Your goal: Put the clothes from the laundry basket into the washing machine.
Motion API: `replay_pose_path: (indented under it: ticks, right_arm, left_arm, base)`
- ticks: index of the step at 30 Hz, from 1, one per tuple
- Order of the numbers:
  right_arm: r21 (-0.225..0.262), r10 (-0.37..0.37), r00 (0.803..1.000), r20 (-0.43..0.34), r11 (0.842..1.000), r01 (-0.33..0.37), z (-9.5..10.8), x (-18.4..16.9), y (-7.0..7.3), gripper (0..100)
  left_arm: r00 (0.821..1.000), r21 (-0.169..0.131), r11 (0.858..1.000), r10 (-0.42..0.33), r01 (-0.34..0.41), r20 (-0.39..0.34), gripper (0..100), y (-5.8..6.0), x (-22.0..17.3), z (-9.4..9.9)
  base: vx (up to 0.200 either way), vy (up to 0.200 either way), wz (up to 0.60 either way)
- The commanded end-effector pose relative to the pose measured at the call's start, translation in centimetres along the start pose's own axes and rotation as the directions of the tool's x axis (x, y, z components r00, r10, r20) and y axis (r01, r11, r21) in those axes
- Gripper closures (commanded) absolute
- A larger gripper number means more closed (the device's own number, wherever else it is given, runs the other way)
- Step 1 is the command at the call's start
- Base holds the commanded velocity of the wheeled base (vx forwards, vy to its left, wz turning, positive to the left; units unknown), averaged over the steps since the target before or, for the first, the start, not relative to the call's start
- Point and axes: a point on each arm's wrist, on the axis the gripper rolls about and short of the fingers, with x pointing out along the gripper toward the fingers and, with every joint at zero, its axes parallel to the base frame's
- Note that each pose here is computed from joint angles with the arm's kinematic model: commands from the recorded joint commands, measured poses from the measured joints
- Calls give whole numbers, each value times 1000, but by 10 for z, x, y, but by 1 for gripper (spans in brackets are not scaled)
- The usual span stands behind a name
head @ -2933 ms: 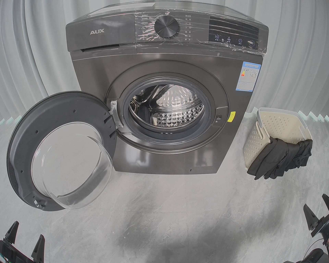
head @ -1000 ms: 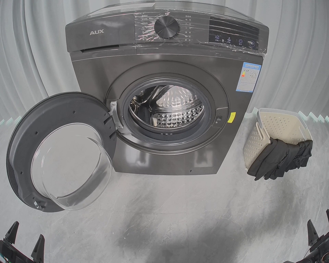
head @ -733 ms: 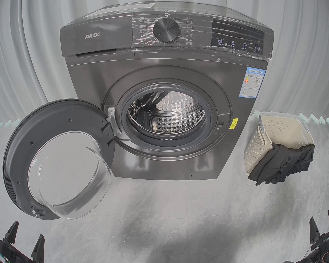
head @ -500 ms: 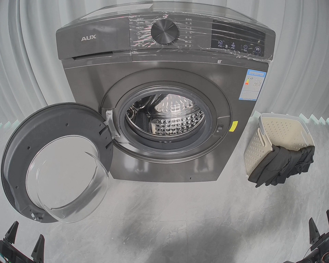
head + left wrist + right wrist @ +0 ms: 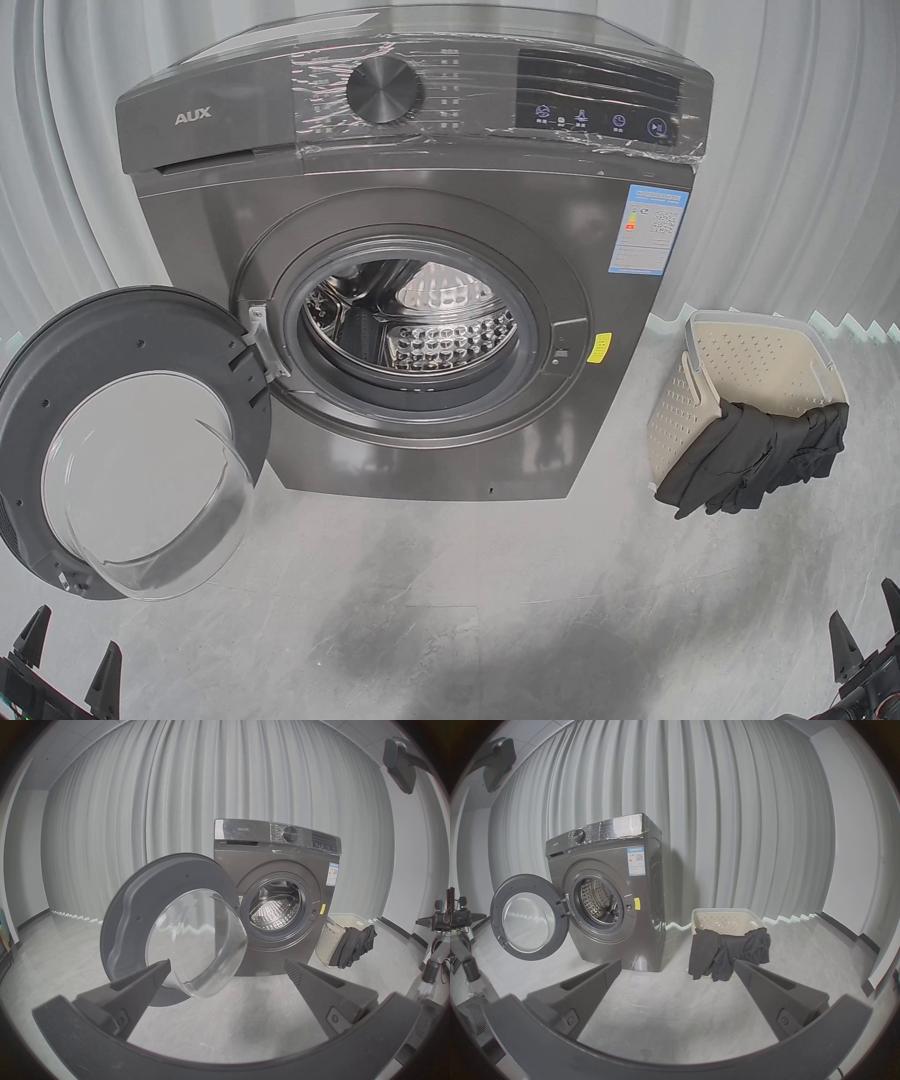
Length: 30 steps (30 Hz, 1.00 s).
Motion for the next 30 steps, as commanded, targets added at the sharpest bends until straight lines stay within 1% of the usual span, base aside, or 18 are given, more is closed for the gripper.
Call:
replay_pose_path:
  ticks: [1,30]
  right_arm:
    - [4,-2,1000,15,1000,2,-2,0,0,0]
    - [-1,0,1000,15,1000,0,-2,0,0,0]
  left_arm:
    - [1000,-2,1000,0,0,-3,0,0,0,-5]
    - [1000,0,1000,0,0,-3,0,0,0,-5]
  base:
    - [0,-200,0]
    - [0,-200,0]
